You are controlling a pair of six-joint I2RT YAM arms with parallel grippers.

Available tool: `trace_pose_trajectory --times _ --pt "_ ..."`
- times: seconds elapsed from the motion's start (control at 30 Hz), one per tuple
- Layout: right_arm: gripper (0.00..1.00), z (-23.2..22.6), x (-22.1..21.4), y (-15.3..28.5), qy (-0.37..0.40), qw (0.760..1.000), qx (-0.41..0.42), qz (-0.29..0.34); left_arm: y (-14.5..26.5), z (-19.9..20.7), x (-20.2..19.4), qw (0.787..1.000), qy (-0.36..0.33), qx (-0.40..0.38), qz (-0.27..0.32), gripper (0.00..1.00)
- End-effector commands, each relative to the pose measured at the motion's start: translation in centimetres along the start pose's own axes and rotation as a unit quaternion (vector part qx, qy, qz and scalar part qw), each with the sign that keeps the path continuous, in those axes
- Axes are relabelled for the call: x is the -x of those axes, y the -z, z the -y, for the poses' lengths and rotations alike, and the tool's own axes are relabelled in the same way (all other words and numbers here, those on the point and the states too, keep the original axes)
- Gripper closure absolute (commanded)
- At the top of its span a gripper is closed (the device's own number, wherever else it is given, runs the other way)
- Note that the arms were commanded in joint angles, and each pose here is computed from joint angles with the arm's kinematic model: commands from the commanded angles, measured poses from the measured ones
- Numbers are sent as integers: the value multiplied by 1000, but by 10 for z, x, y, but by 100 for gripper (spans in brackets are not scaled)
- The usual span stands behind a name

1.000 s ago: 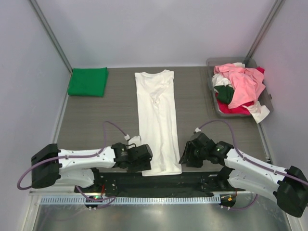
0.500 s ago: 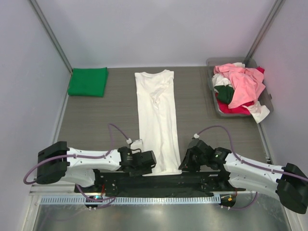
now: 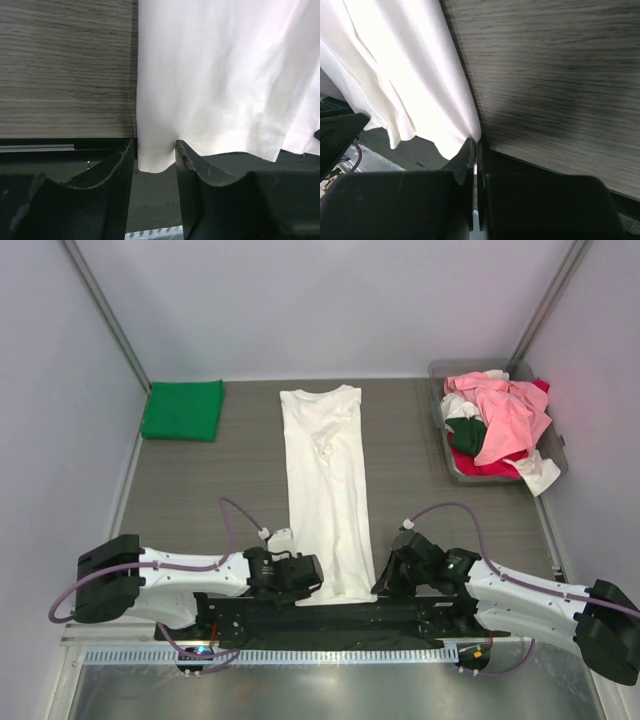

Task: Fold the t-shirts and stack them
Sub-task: Fold the tshirt

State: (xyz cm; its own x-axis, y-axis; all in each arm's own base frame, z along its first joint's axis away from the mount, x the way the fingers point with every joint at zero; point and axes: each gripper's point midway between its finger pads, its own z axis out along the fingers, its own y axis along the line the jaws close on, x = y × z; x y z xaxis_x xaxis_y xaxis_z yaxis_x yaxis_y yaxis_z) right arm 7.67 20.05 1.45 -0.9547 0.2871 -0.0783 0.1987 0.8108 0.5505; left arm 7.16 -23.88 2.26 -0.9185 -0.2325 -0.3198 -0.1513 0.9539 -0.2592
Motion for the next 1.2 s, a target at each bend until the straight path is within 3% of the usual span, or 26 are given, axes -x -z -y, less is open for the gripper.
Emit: trace_pose_trajectory --times 0.0,0.07,0.17,0.2,0.47,0.63,0.77,1.17 --pt "99 3 1 -2 4 1000 -3 5 -4 11 10 999 17 -20 32 63" --pt "99 5 0 -3 7 1000 -8 4 -7 14 10 999 18 -22 34 68" --pt "99 7 0 -3 6 1000 -9 4 -10 18 7 999 12 -25 29 98" --pt "99 7 1 -3 5 1000 -10 6 -8 18 7 999 10 -23 27 100" --pt "99 -3 6 16 5 1000 -12 19 26 -6 16 999 24 -1 48 100" --pt "99 -33 30 38 31 998 -25 58 60 13 43 996 29 -21 87 100" --pt "99 -61 72 63 65 987 -58 138 79 14 67 993 30 -13 111 100" --pt "99 -129 196 94 111 961 -110 228 88 42 184 989 45 -18 143 100"
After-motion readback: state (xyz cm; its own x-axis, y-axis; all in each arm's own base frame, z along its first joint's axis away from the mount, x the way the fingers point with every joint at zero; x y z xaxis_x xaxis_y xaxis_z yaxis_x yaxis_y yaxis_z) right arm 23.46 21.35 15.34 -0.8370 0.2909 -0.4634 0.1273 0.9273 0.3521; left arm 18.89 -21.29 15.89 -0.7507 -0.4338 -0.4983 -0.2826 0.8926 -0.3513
